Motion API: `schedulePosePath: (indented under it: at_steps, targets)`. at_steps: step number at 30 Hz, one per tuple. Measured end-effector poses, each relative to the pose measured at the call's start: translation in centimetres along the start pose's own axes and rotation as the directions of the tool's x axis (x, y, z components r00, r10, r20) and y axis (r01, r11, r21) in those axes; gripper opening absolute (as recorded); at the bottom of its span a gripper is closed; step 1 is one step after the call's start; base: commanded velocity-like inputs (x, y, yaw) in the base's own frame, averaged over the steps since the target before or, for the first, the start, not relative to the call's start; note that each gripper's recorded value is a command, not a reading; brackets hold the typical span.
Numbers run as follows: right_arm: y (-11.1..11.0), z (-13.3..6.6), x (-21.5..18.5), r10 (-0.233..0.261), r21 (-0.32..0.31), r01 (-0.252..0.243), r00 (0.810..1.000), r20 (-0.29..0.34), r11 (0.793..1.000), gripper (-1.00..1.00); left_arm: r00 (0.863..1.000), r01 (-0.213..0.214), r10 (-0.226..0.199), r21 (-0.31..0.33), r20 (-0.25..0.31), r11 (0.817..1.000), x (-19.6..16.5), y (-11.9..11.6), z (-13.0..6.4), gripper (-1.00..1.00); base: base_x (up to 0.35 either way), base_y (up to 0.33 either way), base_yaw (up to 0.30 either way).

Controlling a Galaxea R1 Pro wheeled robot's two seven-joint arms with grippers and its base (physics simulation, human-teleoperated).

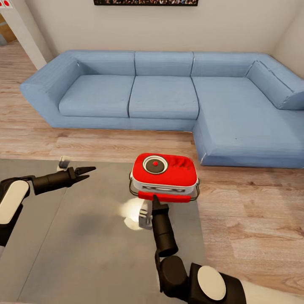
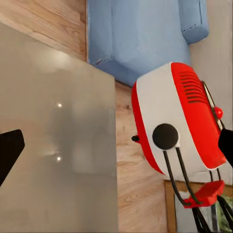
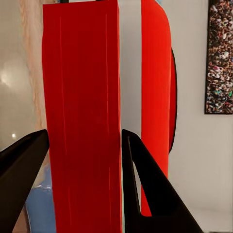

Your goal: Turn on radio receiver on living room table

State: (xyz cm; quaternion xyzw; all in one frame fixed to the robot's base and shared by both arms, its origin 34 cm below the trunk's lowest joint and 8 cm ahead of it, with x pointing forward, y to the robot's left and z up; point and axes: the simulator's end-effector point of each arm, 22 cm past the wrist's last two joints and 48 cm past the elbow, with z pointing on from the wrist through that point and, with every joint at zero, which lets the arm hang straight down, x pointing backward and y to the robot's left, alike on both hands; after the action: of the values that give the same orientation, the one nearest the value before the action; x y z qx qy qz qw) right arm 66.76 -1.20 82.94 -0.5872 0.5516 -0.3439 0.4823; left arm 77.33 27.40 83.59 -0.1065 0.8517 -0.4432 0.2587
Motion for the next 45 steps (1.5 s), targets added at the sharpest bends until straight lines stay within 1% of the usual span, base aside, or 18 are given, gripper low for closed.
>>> schedulePosePath:
  at_steps: [2, 5, 7, 11, 13, 20, 24, 27, 30, 34, 36, 37, 38, 40, 41, 42, 43, 45]
  targets:
    - [0.0, -0.2, -0.5, 0.002, 0.001, -0.002, 1.000, 0.009, 1.000, -1.00, 1.000, 0.008, -0.008, -0.001, -0.001, 1.000, 0.1, 0.1, 0.1, 1.00, 0.000, 0.000, 0.000]
    - [0.3, -0.9, -1.7, -0.003, -0.005, 0.004, 0.999, 0.040, 1.000, -1.00, 1.000, 0.014, -0.014, -0.050, -0.009, 0.999, 0.5, 1.1, 0.4, 1.00, 0.000, 0.000, 0.000]
    - [0.6, -1.1, -2.1, -0.003, -0.012, 0.004, 0.999, 0.050, 1.000, -1.00, 1.000, 0.019, -0.020, -0.061, -0.011, 0.998, 0.6, 1.3, 0.5, 1.00, 0.000, 0.000, 0.000]
    - [0.8, -1.6, -2.7, -0.011, -0.015, 0.012, 0.998, 0.069, 1.000, -1.00, 0.999, 0.047, -0.048, -0.033, -0.014, 0.998, 0.8, 0.7, 0.9, 1.00, 0.000, 0.000, 0.000]
    - [1.2, -1.7, -2.7, -0.007, -0.028, 0.009, 0.998, 0.070, 1.000, -1.00, 0.999, 0.048, -0.049, -0.032, -0.014, 0.998, 0.8, 0.6, 0.9, 1.00, 0.000, 0.000, 0.000]
    - [1.4, -1.8, -2.5, -0.016, -0.029, 0.018, 0.997, 0.071, 0.999, -1.00, 0.999, 0.050, -0.050, -0.030, -0.014, 0.998, 0.8, 0.6, 0.9, 1.00, 0.000, 0.000, 0.000]
    - [1.7, -2.2, -2.9, -0.023, -0.033, 0.026, 0.996, 0.086, 0.999, -1.00, 0.999, 0.049, -0.049, -0.029, -0.014, 0.998, 0.8, 0.6, 0.9, 1.00, 0.000, 0.000, 0.000]
    - [2.1, -2.6, -3.4, -0.029, -0.038, 0.033, 0.994, 0.102, 0.999, -1.00, 0.999, 0.048, -0.049, -0.028, -0.013, 0.998, 0.8, 0.5, 0.9, 1.00, 0.000, 0.000, 0.000]
    - [2.6, -3.4, -4.2, -0.041, -0.043, 0.047, 0.991, 0.130, 0.998, -1.00, 0.999, 0.052, -0.052, -0.015, -0.012, 0.999, 0.8, 0.1, 0.9, 1.00, 0.000, 0.000, 0.000]
    - [3.4, -4.4, -5.3, -0.054, -0.054, 0.064, 0.985, 0.167, 0.997, -1.00, 0.998, 0.059, -0.059, 0.023, -0.006, 0.998, 0.6, -1.0, 1.1, 1.00, 0.000, 0.000, 0.000]
    - [4.2, -5.4, -5.7, -0.058, -0.064, 0.070, 0.983, 0.177, 0.996, -1.00, 0.999, 0.054, -0.054, 0.036, -0.003, 0.998, 0.5, -1.6, 1.1, 1.00, 0.000, 0.000, 0.000]
    - [5.2, -6.2, -5.8, -0.055, -0.086, 0.071, 0.982, 0.178, 0.994, -1.00, 0.999, 0.049, -0.049, 0.040, -0.002, 0.998, 0.4, -1.9, 1.0, 1.00, 0.000, 0.000, 0.000]
    - [6.2, -6.7, -5.9, -0.043, -0.124, 0.065, 0.983, 0.177, 0.990, -1.00, 0.999, 0.046, -0.046, 0.042, -0.002, 0.998, 0.3, -2.0, 1.0, 1.00, 0.000, 0.000, 0.000]
    - [7.8, -7.7, -5.9, -0.041, -0.162, 0.070, 0.984, 0.174, 0.984, -1.00, 0.999, 0.035, -0.035, 0.049, 0.000, 0.998, 0.2, -2.5, 1.0, 1.00, 0.000, 0.000, 0.000]
    - [8.0, -7.8, -5.9, -0.047, -0.161, 0.076, 0.984, 0.173, 0.984, -1.00, 1.000, 0.031, -0.031, 0.051, 0.001, 0.998, 0.2, -2.6, 1.0, 1.00, 0.000, 0.000, 0.000]
    - [8.3, -8.0, -5.8, -0.065, -0.151, 0.091, 0.983, 0.171, 0.984, -1.00, 1.000, 0.022, -0.022, 0.058, 0.003, 0.998, 0.1, -3.1, 0.9, 1.00, 0.000, 0.000, 0.000]
    - [8.7, -8.2, -5.7, -0.073, -0.156, 0.100, 0.983, 0.170, 0.983, -1.00, 1.000, 0.012, -0.012, 0.065, 0.005, 0.998, 0.0, -3.5, 0.9, 1.00, 0.000, 0.000, 0.000]
    - [9.5, -8.4, -5.6, -0.070, -0.181, 0.100, 0.983, 0.167, 0.978, -1.00, 1.000, 0.000, 0.000, 0.072, -0.001, 0.997, 0.2, -4.1, 1.1, 1.00, 0.000, 0.000, 0.000]
